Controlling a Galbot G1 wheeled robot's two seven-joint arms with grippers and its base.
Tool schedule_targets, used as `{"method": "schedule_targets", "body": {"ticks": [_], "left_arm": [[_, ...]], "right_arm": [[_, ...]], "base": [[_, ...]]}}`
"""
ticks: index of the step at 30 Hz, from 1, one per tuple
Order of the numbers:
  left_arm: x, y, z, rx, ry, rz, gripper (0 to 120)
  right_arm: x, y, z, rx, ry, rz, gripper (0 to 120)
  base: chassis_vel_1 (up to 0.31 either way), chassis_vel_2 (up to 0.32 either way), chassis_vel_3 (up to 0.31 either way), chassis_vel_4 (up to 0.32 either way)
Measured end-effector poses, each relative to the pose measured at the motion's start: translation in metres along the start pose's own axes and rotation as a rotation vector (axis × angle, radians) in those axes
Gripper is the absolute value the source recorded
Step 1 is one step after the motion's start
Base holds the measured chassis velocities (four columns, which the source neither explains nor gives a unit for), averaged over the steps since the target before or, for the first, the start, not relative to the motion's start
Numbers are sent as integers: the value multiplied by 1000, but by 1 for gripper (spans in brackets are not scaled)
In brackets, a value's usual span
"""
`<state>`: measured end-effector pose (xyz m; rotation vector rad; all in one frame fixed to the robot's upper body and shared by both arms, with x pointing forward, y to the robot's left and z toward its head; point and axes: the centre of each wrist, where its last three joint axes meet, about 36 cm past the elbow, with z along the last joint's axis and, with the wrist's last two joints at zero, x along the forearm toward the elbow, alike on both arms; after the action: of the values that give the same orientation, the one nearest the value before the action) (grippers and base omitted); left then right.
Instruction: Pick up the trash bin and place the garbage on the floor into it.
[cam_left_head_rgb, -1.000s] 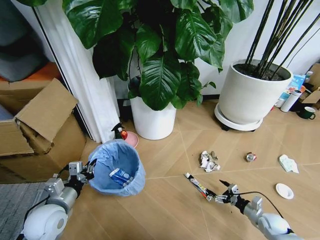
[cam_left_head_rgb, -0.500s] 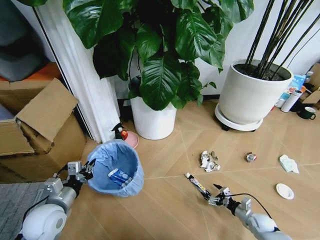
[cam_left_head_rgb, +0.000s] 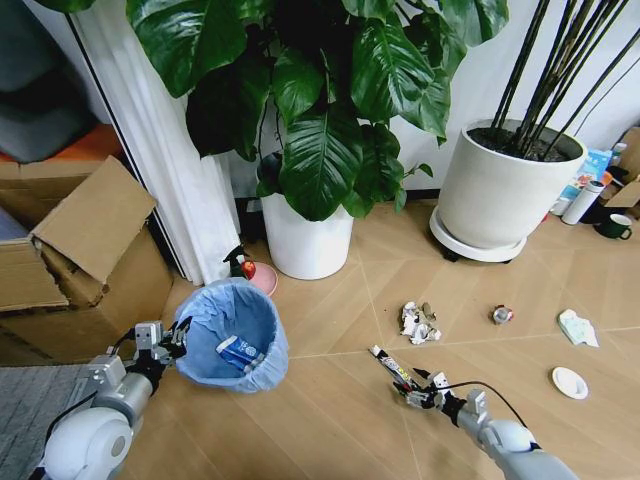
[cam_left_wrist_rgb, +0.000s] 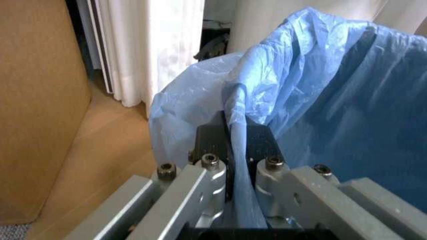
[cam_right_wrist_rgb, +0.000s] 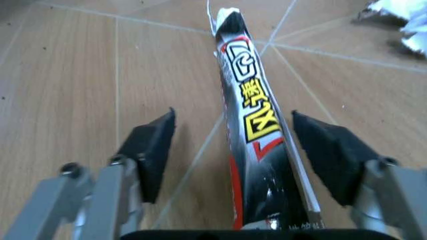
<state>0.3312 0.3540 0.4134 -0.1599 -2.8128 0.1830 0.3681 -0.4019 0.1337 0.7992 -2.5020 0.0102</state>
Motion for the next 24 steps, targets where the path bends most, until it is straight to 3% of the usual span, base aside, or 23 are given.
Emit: {"method": "schedule_targets", "body": {"ticks": [6,10,14,18,24], "left_arm": [[0,1,-2,0,-3,1,0],[-1,2,-2,1,-2,1,0],[-3,3,-2,4,-2,2,0],[-3,3,-2,6,0,3,0],[-4,3,-1,7,3,6,0]], "right_arm": [[5,-6,4,4,21,19,38],[6,-7,5,3,24,23,31],[8,-7,8,3,32,27,10],[8,-8,9,1,36,29,1],[10,-11,10,-5,31,37,0]], "base": [[0,0,0,0],[0,0,0,0],[0,0,0,0],[0,0,0,0],[0,0,0,0]]}}
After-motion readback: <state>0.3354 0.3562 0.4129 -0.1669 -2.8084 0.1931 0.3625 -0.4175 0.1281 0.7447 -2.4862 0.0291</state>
